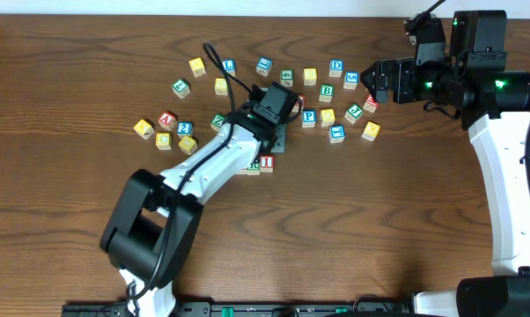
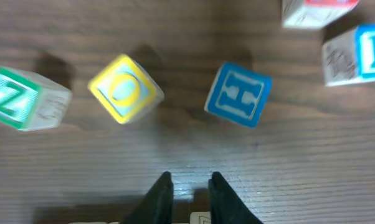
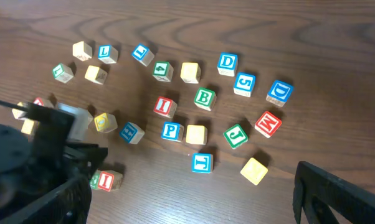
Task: Spell out NEURIPS
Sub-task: 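Move the left gripper back over the pile toward the blue blocks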
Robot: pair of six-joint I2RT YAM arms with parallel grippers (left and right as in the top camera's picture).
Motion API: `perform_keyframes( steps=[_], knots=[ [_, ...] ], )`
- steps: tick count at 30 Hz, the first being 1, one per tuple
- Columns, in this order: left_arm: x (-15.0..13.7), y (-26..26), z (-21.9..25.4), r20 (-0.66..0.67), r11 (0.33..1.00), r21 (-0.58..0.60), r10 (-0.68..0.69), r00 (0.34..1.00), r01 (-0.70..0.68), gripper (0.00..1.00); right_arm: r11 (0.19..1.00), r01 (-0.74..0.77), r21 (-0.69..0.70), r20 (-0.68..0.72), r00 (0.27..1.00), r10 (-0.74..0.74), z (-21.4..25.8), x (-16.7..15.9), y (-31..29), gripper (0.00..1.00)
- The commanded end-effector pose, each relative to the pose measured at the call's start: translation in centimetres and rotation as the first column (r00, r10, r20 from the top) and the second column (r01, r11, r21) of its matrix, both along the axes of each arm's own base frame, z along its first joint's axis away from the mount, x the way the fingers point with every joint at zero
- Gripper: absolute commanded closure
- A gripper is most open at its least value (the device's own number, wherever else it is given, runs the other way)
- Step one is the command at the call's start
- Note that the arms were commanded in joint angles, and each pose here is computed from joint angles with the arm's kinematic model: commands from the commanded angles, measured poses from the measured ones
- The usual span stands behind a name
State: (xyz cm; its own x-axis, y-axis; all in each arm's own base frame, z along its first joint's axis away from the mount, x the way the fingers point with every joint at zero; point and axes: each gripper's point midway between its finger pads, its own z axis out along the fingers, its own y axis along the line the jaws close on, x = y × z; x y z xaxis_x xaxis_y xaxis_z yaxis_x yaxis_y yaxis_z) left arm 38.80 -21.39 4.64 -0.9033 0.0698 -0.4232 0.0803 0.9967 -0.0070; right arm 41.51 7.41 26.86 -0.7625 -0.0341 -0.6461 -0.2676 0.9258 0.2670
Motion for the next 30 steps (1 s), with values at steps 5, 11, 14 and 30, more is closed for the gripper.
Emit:
perform_keyframes(
  steps=[5,11,14,30],
  knots=[
    [-0.2,-0.2,-2.5,-0.051,0.999,0.025,-0.027,0.998,0.029,0.92,1.000,-0.008,-0.003,-0.002,1.000,0.008,-0.2,0.0,-0.1,0.01],
    [-0.5,-0.4,-2.9,-0.069,1.000,0.018,-0.024,0.997,0.025,0.92,1.000,-0.008,-0.003,-0.002,1.000,0.008,-0.2,0.0,-0.1,0.01],
    [-0.7,-0.5,-2.9,-0.074,1.000,0.019,-0.023,0.997,0.024,0.92,1.000,-0.008,-0.003,-0.002,1.000,0.008,-0.2,0.0,-0.1,0.01],
    [-1.9,-0.4,-3.2,-0.109,1.000,0.030,-0.002,0.994,0.006,0.92,1.000,-0.008,-0.003,-0.002,1.000,0.008,-0.2,0.0,-0.1,0.01]
  ],
)
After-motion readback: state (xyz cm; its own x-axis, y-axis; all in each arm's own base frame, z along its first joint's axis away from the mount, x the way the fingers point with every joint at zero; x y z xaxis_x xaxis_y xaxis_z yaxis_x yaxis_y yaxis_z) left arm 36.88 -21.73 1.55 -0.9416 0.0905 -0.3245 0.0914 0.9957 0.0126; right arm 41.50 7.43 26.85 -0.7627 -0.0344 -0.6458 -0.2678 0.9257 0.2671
